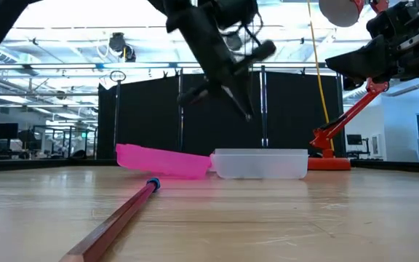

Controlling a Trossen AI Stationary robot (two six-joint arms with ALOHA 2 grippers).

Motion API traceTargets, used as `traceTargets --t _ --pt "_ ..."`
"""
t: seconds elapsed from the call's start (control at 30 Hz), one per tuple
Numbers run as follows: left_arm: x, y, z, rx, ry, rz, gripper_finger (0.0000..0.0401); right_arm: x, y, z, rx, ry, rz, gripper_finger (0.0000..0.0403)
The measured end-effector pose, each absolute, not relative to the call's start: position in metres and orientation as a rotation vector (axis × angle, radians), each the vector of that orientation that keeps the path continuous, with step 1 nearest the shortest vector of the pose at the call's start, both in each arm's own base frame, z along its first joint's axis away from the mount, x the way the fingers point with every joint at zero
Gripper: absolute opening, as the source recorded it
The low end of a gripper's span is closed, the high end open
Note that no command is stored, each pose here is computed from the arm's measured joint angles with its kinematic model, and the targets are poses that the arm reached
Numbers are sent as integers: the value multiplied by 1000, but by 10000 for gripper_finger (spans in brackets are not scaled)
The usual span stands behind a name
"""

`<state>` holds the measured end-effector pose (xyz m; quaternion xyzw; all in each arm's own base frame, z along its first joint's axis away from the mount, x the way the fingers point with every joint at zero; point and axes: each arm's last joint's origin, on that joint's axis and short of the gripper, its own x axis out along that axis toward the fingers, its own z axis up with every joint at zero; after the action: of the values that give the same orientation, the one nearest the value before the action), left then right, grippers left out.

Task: Pick & place school supplies into a supply box
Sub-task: Put the transparent black pen into the supply box

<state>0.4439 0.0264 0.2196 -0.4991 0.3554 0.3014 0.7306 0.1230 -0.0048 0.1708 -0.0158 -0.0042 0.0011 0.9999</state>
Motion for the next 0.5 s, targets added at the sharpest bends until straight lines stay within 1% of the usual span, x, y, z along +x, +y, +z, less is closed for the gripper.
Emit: traceTargets --t 0.1,0.23,0.5 --pt "448 30 204 -1110 825 663 27 123 -5 171 -40 -8 2 0" --pt "451 31 182 -1110 884 708 27 123 -5 171 -47 -8 2 0" --pt "448 33 167 -1129 922 804 26 123 -5 171 -40 -8 1 0"
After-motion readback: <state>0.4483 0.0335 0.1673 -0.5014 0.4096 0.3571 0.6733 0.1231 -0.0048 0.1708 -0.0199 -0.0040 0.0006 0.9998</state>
